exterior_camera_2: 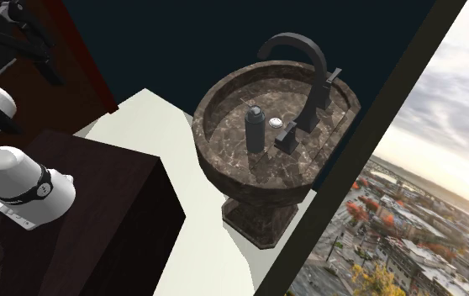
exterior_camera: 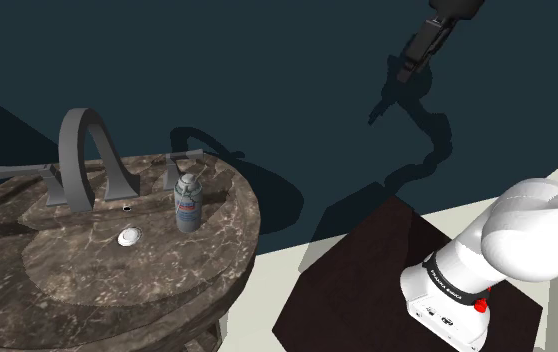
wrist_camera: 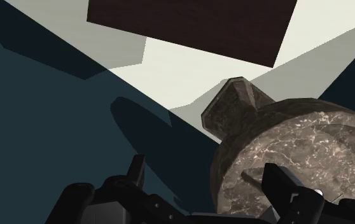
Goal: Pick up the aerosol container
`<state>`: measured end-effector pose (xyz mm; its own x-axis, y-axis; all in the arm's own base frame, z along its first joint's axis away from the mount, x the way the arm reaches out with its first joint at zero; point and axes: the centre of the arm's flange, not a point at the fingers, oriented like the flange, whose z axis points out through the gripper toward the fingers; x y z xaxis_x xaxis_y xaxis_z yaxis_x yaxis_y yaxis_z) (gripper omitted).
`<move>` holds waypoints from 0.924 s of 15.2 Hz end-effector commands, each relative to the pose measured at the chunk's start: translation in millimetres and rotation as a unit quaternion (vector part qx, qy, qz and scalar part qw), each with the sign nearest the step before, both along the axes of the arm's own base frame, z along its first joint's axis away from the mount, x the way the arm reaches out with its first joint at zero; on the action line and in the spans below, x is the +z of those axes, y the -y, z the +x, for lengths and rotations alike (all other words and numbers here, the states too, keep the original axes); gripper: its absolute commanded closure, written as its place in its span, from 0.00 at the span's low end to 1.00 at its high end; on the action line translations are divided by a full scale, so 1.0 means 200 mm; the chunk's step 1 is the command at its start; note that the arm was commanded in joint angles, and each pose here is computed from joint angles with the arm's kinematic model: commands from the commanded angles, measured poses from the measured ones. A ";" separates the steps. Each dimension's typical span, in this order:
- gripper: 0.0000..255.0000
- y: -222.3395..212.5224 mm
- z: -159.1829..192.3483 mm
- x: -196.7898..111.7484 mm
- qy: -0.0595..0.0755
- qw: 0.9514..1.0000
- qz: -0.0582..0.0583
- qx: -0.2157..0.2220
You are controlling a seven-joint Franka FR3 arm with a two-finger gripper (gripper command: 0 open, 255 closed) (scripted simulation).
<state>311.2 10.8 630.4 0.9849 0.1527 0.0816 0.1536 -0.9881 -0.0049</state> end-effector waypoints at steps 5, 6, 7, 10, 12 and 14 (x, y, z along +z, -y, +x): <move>0.00 -0.22 0.10 -0.13 0.000 1.000 -0.006 -0.008; 0.00 -0.27 0.13 -0.16 0.001 1.000 -0.008 -0.010; 0.00 -0.32 0.16 -0.19 0.001 1.000 -0.009 -0.012; 0.00 -0.48 0.24 -0.29 0.001 1.000 -0.014 -0.017; 0.00 -0.59 0.29 -0.36 0.001 1.000 -0.017 -0.021; 0.00 -0.69 0.35 -0.42 0.002 0.999 -0.020 -0.025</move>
